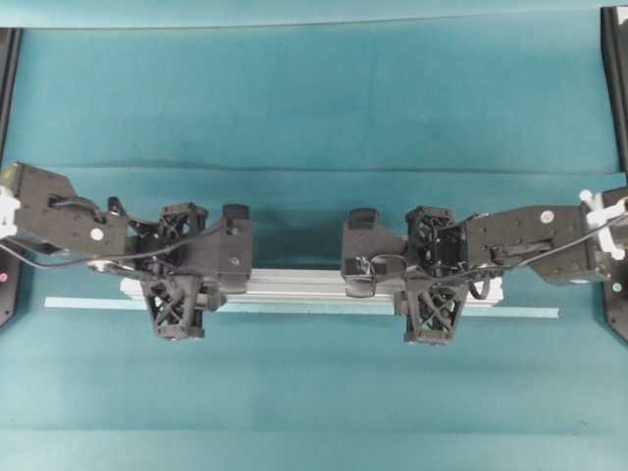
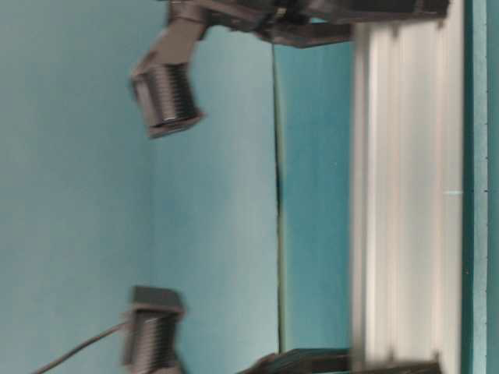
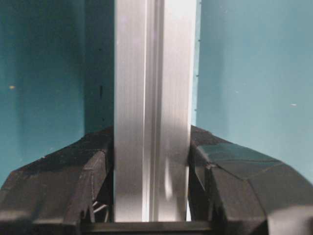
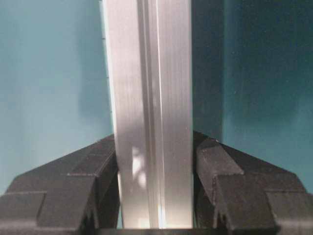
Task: Lift the metal rail with both hands.
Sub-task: 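Close both grippers on the silver rail, then lift the gripped rail upward and back with both grippers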
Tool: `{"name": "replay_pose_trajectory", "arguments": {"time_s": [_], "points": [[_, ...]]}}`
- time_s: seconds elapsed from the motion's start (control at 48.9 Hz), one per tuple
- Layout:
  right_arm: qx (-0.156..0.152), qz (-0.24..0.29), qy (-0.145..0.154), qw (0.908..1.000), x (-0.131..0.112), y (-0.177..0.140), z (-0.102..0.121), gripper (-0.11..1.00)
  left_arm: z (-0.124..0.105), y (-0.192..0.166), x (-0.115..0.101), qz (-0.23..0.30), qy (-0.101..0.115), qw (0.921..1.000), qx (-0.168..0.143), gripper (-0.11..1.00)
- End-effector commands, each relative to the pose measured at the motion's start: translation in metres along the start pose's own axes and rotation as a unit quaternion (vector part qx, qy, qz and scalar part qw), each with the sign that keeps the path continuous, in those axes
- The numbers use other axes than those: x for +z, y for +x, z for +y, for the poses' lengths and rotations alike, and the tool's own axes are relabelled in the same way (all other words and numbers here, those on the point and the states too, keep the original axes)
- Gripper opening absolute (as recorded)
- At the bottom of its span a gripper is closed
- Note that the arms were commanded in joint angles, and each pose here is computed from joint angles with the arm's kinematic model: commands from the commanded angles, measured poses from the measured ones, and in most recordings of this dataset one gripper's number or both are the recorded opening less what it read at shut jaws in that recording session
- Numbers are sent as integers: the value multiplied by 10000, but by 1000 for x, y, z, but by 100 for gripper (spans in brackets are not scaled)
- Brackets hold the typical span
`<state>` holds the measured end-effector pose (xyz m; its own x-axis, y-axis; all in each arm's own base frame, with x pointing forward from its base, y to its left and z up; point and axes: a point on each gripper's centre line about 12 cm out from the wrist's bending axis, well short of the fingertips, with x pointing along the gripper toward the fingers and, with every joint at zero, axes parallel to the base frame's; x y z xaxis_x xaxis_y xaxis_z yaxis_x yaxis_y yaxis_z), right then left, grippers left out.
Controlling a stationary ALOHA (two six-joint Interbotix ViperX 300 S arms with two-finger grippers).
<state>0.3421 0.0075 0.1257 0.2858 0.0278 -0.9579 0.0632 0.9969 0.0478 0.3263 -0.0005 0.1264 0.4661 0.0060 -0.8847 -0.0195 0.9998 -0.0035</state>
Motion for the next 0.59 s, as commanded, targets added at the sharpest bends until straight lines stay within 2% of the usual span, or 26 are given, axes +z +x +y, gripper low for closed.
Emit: {"name": "replay_pose_trajectory", "arguments": {"time_s": [0.0,0.347,0.572], "points": [[28,-5,20,10000,6,-14,2,38,1,-24,17,-323,10,9995,10,36],[38,71,68,9999,18,-59,2,38,1,-78,34,-476,-25,9989,22,36],[45,24,232,9997,25,-94,-1,38,2,-106,41,-538,-55,9985,33,36]]}}
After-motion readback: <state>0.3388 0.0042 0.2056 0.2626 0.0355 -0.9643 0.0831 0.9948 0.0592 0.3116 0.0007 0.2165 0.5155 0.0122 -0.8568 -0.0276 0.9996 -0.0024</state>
